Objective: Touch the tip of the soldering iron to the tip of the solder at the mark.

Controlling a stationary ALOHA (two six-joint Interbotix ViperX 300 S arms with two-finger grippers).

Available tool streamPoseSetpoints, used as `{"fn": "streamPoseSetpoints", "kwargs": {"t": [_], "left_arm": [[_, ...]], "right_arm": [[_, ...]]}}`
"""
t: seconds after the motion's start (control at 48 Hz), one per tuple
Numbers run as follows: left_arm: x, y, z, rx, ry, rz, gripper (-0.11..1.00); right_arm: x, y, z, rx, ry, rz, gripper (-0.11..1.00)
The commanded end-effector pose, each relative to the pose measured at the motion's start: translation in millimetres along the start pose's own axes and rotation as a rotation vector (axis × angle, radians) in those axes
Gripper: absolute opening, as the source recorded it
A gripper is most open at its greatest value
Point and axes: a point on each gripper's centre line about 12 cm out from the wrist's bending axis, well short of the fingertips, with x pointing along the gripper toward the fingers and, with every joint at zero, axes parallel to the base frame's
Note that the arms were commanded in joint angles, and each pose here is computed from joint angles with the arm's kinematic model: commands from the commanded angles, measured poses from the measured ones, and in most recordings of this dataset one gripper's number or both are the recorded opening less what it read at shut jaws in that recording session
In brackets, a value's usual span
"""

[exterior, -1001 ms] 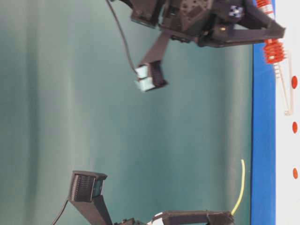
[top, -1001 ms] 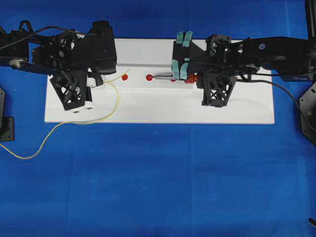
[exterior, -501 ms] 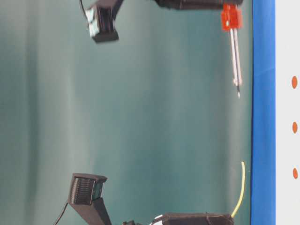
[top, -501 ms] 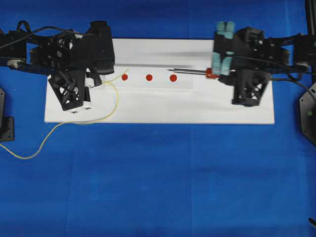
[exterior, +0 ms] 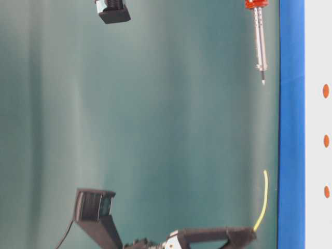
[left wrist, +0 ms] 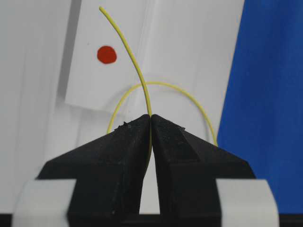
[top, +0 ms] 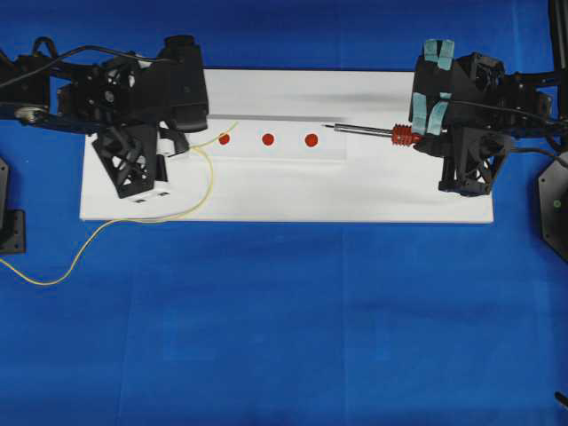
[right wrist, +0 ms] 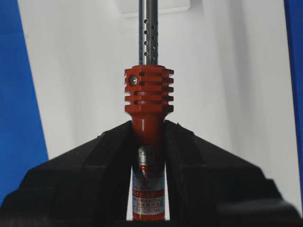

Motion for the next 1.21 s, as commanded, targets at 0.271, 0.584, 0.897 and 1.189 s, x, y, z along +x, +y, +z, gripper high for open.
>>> {"fn": "streamPoseSetpoints", "kwargs": {"t": [0.271,0.584,0.897,1.189], "left_arm": [[41.7,-7.6,49.2,0.031,-0.009,-0.007,0.03],[76.4,-9.1,66.4,0.033,0.017,-0.005,0.03],[97.3,-8.8,60.2,0.032,0.06,-0.003,0.03],[103.2,-8.6,56.6,0.03,0.078,-0.002,0.03]], "right_arm": [[-4.1,0.2,6.2,-0.002,-0.023,0.0,0.06],[-2.0,-1.3,4.4,-0.012,-0.015,-0.01,0.06],[2.9,-2.5,3.5,-0.027,-0.003,-0.022,0.06],[11.5,-2.6,1.4,-0.03,0.023,-0.025,0.06]]}}
